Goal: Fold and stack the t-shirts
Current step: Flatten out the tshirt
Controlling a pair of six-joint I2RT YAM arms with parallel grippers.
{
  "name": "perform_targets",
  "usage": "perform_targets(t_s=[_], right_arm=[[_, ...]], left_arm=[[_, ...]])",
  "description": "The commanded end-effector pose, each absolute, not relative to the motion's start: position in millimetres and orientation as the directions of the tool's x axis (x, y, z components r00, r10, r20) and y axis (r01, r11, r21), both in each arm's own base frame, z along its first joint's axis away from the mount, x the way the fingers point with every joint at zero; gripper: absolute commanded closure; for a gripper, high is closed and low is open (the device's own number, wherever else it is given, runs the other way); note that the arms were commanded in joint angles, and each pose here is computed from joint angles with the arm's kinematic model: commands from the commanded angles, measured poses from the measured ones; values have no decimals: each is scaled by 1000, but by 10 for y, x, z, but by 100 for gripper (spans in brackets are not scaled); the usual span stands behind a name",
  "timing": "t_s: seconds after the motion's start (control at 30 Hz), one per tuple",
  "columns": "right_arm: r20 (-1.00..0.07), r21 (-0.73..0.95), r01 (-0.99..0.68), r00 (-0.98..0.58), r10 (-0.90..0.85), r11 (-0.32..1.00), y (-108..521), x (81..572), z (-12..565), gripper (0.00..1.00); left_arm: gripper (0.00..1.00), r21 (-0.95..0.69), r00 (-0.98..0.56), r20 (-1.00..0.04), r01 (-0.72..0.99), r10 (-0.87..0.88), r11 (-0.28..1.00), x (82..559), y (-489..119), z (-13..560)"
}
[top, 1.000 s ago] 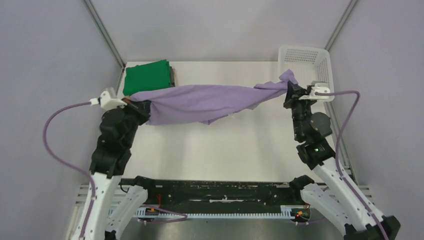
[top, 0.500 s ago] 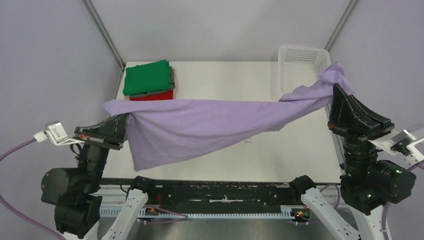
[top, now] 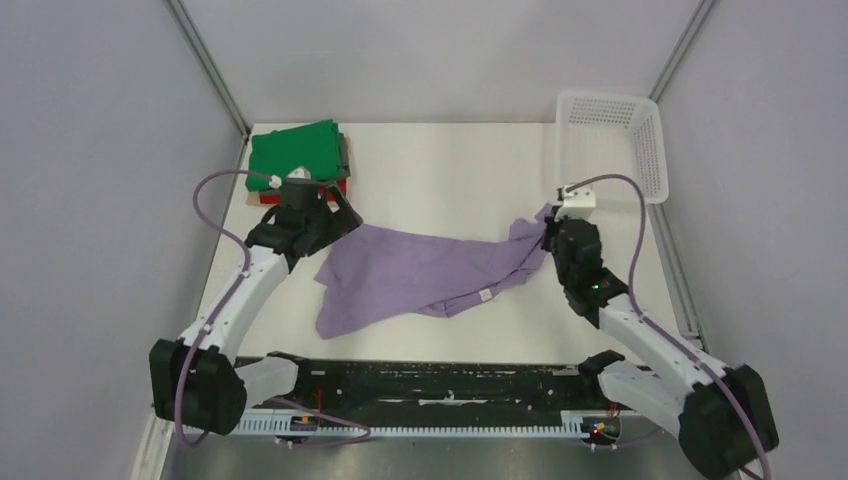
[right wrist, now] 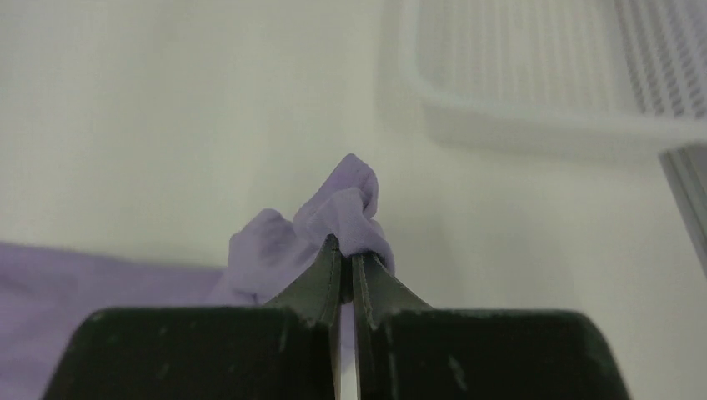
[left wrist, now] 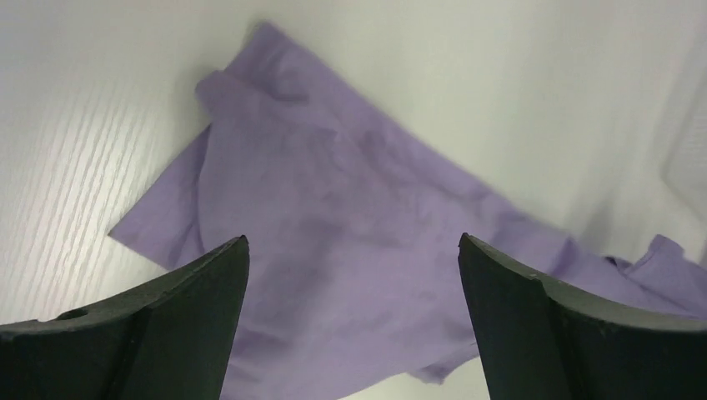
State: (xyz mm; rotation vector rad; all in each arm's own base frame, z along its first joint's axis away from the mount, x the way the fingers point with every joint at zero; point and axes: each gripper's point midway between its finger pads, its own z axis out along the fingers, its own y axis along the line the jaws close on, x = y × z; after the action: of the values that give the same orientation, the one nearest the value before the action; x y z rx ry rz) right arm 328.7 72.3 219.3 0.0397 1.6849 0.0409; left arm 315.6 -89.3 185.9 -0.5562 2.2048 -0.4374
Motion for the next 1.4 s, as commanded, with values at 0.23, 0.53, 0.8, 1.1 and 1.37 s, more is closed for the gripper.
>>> perform_targets(t_s=[0.23,0.53,0.8,1.1,1.37], right_arm=[[-949,-62,246,-315,19,967,417,3465,1265,100],[-956,-33,261,-291,46,965,374,3382,1228,100],[-959,-49,291,-281,36,955,290,3329,1242,100],[-957,-50,285,-287,35,957,307,3341,1216,100],[-957,-48,283,-287,36,958,317,3355,1219,100]], left_arm=[[0,-284,-610,-531,-526,-589,801,2485,-489,1180],[0,-148,-665,-329,-665,-670,732,1482,-575,496],[4,-74,-664,-315,-695,-678,715,1298,-573,349],[42,-168,-653,-272,-691,-706,703,1363,-748,144],[98,-150,-677,-328,-651,-659,744,1540,-743,178]])
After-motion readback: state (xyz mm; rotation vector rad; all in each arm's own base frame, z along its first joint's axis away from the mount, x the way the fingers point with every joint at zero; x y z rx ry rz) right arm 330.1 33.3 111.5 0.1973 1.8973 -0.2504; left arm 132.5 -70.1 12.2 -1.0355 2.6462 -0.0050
